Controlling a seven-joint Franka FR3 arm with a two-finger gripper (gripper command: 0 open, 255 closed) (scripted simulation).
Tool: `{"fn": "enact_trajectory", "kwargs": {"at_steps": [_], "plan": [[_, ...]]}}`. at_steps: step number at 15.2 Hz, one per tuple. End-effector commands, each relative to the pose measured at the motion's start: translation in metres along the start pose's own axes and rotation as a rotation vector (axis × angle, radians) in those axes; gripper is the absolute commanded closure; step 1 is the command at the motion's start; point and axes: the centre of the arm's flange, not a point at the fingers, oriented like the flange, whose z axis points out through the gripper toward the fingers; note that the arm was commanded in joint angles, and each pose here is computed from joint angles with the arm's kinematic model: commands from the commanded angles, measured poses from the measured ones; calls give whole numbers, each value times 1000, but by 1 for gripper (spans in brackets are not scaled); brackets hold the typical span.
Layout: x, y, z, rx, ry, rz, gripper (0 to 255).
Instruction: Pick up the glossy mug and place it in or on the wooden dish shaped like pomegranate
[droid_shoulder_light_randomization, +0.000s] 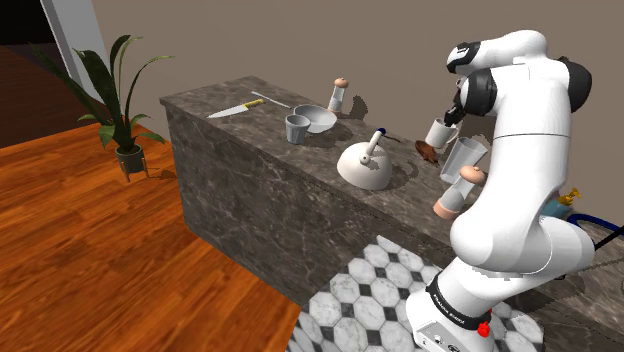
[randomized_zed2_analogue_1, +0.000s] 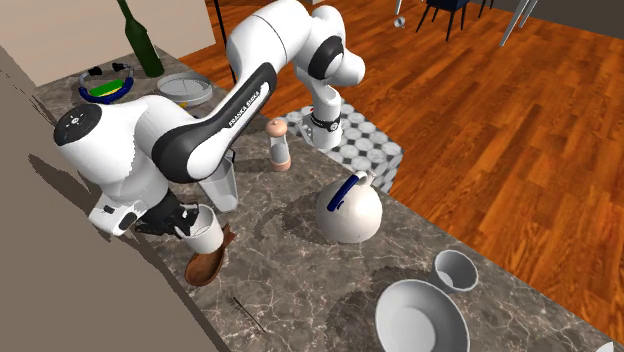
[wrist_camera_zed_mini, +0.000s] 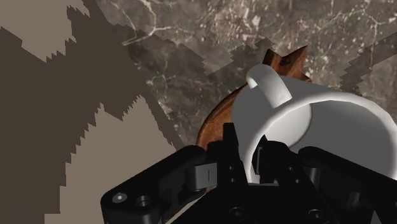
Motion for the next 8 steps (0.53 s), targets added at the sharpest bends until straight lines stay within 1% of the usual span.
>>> {"fn": "enact_trajectory", "kwargs": {"at_steps": [1,2,4,5,6,7,8], "plan": [[4,10,38,6,-34,12,255],[10,12,35,7,-34,12,0],[12,16,41,8,-33,12,0],[14,11,38,9,-33,13,0],[9,14,34,8,-32,13,0],[4,10,38,6,-34,12,0],[4,10,25,6,-34,12,0]]}}
